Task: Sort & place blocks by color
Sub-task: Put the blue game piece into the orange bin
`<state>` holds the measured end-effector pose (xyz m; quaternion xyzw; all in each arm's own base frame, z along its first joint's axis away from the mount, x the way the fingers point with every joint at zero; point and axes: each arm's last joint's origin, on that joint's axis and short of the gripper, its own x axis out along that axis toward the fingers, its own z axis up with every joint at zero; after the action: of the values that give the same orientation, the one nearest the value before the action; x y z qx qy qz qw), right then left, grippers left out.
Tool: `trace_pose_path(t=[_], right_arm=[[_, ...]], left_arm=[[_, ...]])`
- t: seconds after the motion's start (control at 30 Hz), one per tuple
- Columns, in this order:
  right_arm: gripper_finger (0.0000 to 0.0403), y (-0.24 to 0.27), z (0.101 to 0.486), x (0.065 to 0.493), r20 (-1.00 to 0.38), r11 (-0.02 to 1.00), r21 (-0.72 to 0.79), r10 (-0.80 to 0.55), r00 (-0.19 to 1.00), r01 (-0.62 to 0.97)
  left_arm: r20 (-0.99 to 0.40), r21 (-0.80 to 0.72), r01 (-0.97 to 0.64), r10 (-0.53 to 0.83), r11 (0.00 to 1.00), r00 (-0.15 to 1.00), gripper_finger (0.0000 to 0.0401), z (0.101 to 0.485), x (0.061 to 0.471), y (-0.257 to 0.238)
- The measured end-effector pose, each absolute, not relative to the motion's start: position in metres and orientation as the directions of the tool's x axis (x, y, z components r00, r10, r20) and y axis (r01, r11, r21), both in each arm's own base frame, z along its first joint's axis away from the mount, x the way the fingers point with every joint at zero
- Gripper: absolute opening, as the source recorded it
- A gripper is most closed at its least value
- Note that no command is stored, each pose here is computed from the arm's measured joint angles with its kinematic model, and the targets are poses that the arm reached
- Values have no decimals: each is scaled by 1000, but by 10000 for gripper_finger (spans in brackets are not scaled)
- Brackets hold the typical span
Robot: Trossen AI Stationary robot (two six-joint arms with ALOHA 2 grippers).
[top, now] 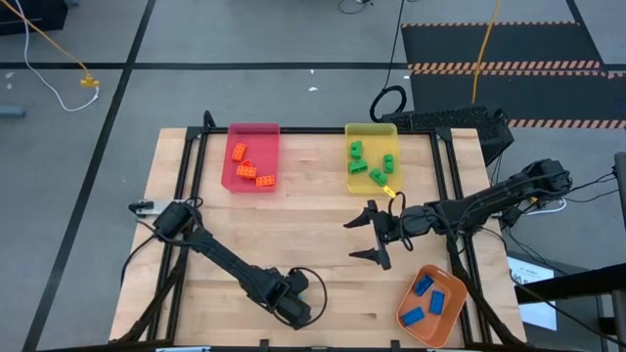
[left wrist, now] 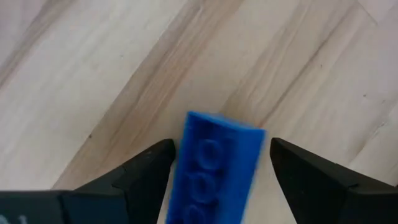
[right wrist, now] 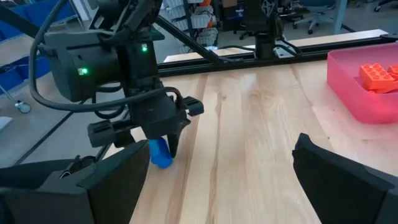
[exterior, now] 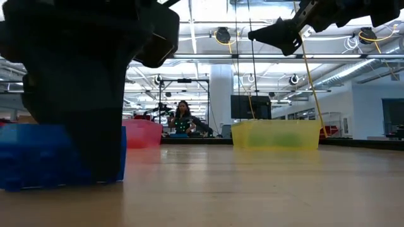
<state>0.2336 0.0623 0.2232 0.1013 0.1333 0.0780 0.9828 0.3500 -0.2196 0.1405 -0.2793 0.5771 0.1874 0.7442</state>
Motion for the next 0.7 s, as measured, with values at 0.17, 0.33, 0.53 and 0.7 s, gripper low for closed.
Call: trace_pose_path(t=[0.17, 0.33, 0.53, 0.7], right_arm=[[376, 62, 223, 234, -247, 967, 220, 180, 952, -126], [376, 62, 223, 233, -250, 968, 215, 180, 951, -126], [376, 62, 222, 233, -254, 969, 211, 179, 950, -126], [376, 62, 222, 233, -255, 969, 211, 179, 950, -126]], left_arm=[[-966, -152, -576, 2, 803, 258, 268, 144, 351, -209], [-976, -105, -559, 22, 822, 215, 198, 143, 350, -202], [-984, -90, -522, 5, 848, 179, 61, 143, 351, -196], [-989, -107, -523, -36, 846, 143, 13, 150, 351, -187]])
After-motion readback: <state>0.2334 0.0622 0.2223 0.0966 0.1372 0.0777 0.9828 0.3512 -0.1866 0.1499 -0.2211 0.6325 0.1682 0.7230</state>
